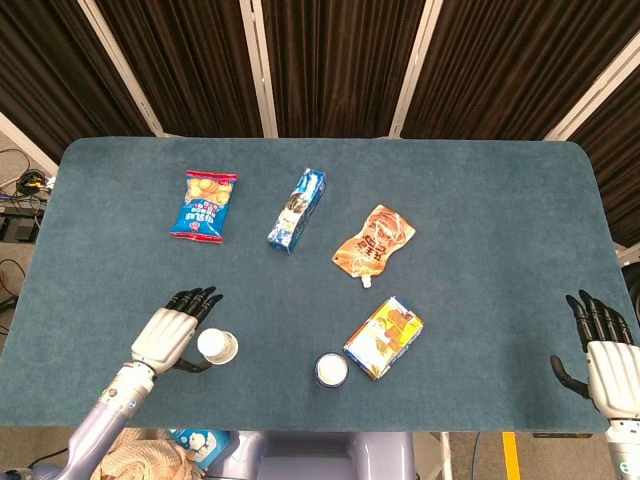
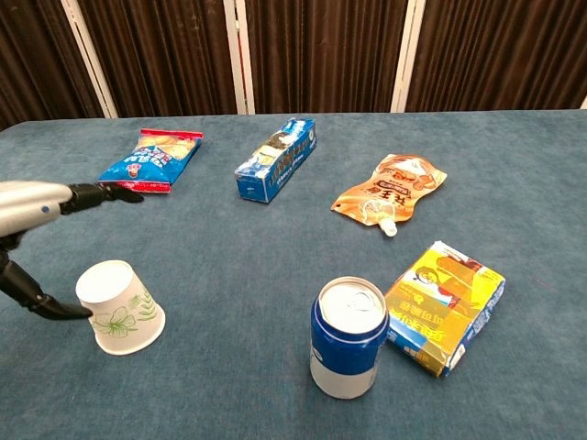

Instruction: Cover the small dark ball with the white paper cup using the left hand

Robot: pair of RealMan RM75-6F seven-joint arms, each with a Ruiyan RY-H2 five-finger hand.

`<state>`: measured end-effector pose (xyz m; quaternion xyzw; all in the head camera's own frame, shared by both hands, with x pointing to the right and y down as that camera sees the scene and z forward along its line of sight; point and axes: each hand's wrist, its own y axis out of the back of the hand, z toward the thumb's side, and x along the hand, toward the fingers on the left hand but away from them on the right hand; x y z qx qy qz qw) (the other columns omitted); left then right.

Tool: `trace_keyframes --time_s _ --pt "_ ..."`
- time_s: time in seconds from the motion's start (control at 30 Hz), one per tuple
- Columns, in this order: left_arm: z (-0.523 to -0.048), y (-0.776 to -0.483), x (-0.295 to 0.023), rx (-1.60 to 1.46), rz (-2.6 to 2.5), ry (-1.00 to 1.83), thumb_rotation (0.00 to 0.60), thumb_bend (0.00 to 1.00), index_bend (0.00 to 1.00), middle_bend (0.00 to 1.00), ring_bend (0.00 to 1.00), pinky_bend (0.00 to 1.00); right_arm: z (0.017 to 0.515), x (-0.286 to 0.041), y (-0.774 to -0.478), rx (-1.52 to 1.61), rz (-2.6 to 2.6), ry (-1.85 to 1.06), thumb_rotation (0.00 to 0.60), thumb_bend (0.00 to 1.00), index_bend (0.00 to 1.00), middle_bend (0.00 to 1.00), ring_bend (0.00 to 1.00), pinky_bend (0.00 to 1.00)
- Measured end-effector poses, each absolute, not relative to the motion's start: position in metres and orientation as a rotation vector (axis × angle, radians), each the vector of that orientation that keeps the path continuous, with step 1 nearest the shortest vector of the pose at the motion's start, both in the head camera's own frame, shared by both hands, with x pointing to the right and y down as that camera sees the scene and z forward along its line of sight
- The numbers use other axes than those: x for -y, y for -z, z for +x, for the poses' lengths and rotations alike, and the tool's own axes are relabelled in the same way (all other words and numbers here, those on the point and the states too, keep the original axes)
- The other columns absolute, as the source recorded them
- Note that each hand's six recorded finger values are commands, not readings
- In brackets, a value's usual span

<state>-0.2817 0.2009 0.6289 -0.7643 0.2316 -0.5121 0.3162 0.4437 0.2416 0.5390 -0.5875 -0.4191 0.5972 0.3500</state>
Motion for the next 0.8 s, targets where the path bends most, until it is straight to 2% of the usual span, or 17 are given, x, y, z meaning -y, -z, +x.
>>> trace_keyframes --time_s 0.23,0.43,0.6,0.8 --pt "-0.311 -0.597 -0.189 -0.738 -1.896 1.295 0.600 0.11 0.00 0.00 0.00 0.06 0.444 -0.243 -0.539 1.078 -1.517 -1.551 0.600 0.34 0.00 0.00 0.00 0.09" --pt "-0.364 -0.561 -0.189 -0.912 -1.741 1.292 0.600 0.09 0.00 0.00 0.00 0.00 0.443 -0.244 -0.540 1.066 -1.515 -1.556 0.600 0.34 0.00 0.00 0.00 0.09" --pt "-0.415 -0.542 -0.205 -1.029 -1.644 1.334 0.600 0.09 0.00 0.00 0.00 0.00 0.440 -0.244 -0.540 1.057 -1.517 -1.547 0.600 0.34 0.00 0.00 0.00 0.09" --pt "-0.459 -0.536 -0.229 -1.080 -1.580 1.400 0.600 0.08 0.00 0.00 0.00 0.00 0.438 -0.244 -0.540 1.057 -1.520 -1.538 0.600 0.34 0.00 0.00 0.00 0.09"
